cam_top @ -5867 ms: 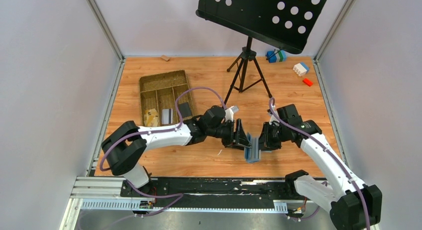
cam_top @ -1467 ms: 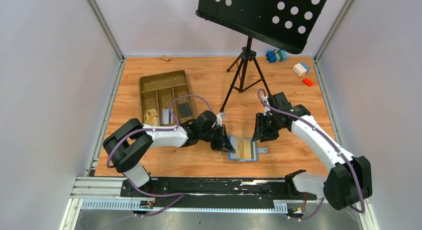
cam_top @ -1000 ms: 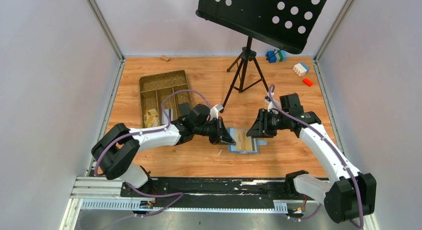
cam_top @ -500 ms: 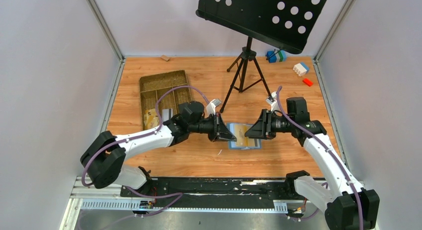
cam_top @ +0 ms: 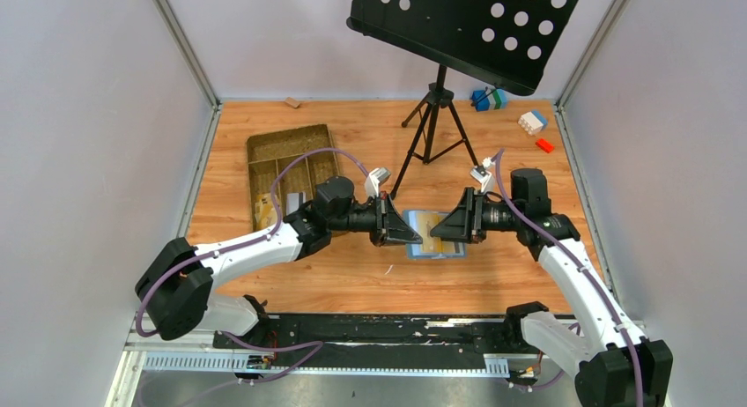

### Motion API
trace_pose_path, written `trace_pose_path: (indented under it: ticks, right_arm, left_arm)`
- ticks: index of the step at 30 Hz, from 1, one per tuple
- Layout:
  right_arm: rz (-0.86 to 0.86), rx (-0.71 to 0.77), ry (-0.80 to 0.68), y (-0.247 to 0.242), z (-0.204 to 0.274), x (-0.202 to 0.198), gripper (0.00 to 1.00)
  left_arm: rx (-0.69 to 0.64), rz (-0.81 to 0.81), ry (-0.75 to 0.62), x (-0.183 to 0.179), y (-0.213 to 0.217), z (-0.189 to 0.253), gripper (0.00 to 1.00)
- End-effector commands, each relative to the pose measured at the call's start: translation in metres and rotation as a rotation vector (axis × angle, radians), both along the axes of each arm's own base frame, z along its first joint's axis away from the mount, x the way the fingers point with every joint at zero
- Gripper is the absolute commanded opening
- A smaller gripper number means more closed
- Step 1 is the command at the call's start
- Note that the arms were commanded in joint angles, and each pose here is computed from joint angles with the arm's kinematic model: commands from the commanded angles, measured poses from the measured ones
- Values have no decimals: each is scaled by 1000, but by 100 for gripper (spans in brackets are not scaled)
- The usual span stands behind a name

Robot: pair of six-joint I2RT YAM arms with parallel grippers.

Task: Take the credit cards out of the card holder
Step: Remove the credit card from the card holder.

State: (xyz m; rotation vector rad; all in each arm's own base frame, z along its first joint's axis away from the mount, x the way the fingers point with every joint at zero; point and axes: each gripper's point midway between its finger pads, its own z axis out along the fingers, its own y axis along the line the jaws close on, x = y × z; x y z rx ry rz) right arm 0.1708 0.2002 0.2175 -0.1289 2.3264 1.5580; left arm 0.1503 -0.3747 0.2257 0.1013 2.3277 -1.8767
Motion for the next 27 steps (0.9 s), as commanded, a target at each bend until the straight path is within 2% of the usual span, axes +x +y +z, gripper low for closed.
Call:
trace_pose_path:
  ticks: [1, 8, 17, 27]
  right_arm:
    - [22, 59, -54, 4, 22, 3, 49]
    - [2, 90, -24, 5, 21, 4, 47]
    - [26, 198, -6, 11, 44, 3, 35]
    - [62, 269, -6, 18, 66, 5, 21]
  left_arm:
    - [-133, -38, -51, -3, -4, 40, 0]
    - [-141, -24, -47, -1, -3, 41, 0]
    - [-218, 23, -31, 0, 6, 46, 0]
    - [-231, 46, -38, 7, 7, 48, 0]
